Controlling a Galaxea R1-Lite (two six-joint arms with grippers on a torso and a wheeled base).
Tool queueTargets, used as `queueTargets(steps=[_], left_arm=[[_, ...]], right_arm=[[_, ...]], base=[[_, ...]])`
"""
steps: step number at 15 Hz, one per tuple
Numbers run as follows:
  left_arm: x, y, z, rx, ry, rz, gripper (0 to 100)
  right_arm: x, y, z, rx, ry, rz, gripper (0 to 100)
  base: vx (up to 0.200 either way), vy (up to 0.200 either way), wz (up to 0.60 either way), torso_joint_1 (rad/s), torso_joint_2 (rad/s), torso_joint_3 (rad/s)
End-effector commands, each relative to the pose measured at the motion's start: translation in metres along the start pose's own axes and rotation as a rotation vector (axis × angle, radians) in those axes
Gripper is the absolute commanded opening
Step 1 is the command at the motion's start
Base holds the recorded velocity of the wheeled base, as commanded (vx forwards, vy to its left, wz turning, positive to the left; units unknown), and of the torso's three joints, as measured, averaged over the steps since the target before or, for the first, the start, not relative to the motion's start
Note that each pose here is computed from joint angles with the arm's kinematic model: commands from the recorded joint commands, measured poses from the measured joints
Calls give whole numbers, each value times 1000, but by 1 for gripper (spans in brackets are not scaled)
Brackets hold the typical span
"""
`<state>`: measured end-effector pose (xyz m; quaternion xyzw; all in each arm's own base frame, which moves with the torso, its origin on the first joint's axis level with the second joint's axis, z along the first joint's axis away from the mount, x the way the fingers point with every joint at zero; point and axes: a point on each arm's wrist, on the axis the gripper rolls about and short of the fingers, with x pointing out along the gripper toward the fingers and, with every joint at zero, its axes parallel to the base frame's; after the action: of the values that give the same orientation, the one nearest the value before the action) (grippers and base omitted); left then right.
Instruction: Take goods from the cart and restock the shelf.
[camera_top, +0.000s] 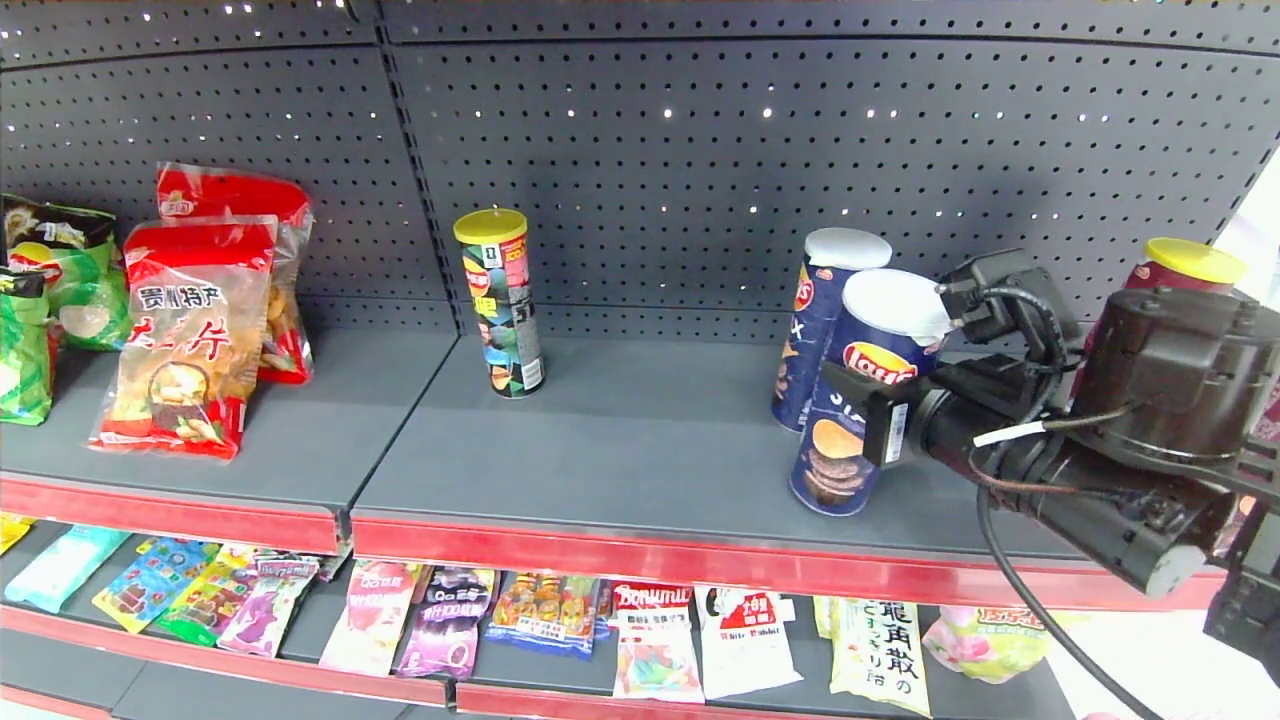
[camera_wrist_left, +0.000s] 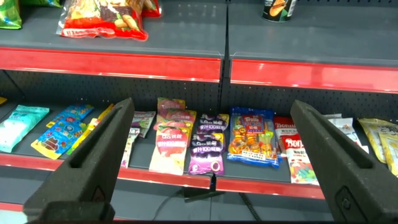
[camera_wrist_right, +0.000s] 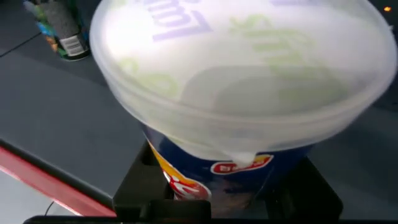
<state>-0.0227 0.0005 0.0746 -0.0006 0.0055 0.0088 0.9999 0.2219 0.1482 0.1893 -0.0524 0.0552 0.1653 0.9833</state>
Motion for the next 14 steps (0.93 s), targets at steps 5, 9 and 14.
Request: queueTargets(steps=[5, 9, 14], left_arm=[[0, 0, 0, 0, 1, 1, 100], [0, 0, 0, 0, 1, 1, 100], [0, 0, 0, 0, 1, 1, 100]], right_arm=[[-9, -27, -3, -73, -6, 108, 0], [-7, -39, -6, -108, 16, 263, 0], [1, -48, -3, -147, 32, 375, 0]], base=[[0, 0, 0, 0, 0, 0], [0, 0, 0, 0, 0, 0], [0, 0, 0, 0, 0, 0]])
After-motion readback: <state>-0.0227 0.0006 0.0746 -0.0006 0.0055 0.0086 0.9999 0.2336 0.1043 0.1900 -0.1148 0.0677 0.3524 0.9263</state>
